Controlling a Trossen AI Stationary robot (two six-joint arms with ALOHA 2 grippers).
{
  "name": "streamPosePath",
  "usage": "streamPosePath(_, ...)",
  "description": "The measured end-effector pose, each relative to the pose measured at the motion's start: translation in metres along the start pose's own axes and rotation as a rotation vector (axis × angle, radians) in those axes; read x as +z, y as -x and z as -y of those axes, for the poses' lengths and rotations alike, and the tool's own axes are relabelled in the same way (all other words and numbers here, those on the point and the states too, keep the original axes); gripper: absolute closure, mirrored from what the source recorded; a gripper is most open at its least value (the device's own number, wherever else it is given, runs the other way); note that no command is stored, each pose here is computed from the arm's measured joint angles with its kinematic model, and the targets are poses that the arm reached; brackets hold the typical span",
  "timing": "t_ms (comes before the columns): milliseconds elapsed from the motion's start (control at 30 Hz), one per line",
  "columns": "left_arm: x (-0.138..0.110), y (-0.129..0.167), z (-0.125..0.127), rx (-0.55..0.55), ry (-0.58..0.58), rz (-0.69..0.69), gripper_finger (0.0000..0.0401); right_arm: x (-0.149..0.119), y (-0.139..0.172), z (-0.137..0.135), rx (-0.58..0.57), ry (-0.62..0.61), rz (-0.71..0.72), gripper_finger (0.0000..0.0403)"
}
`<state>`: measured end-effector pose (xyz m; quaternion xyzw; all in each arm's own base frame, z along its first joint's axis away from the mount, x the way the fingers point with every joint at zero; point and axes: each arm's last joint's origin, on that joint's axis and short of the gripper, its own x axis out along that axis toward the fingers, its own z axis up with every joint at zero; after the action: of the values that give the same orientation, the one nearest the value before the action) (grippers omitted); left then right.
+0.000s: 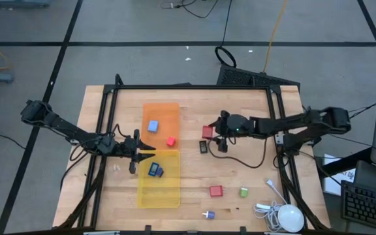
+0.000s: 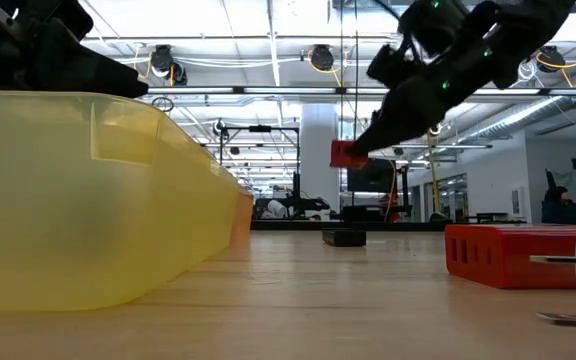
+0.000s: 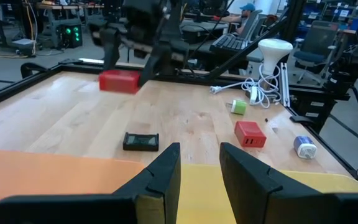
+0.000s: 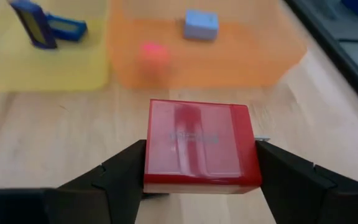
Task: Sort adapters and digital timers
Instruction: Put the top red adapter into the orange bin
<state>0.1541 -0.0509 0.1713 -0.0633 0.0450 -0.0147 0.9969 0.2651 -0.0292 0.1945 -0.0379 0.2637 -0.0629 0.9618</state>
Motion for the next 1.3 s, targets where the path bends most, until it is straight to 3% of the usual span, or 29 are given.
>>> streamPosePath(100, 0.001, 0.000, 0.000, 0.002, 0.036, 0.015, 0.0286, 0.005, 0.006, -0.006, 0.017, 0.015, 0.033, 0.0144)
streamPosePath(333, 0.007, -0.001, -0.008, 0.164, 0.368, 0.110, 0.0285, 0.012, 0.009, -0.017, 0.047, 0.086, 0.094, 0.0141)
streamPosePath(433, 0.006, -0.002, -0.015, 0.221, 0.457, 0.122, 0.0275, 0.014, 0.010, -0.019, 0.034, 0.104, 0.108, 0.0142)
streamPosePath(767, 0.003, -0.016, -0.034, 0.354, 0.754, 0.201, 0.0146, 0.017, 0.012, -0.025, -0.080, 0.185, 0.129, 0.0141)
streamPosePath(967, 0.015, -0.045, -0.032, 0.334, 0.765, 0.161, 0.0113, 0.022, 0.014, -0.032, -0.142, 0.272, 0.163, 0.0142)
streamPosePath(1300, 0.040, -0.117, -0.031, 0.343, 0.679, 0.134, 0.0141, 0.025, 0.016, -0.041, -0.162, 0.329, 0.187, 0.0143)
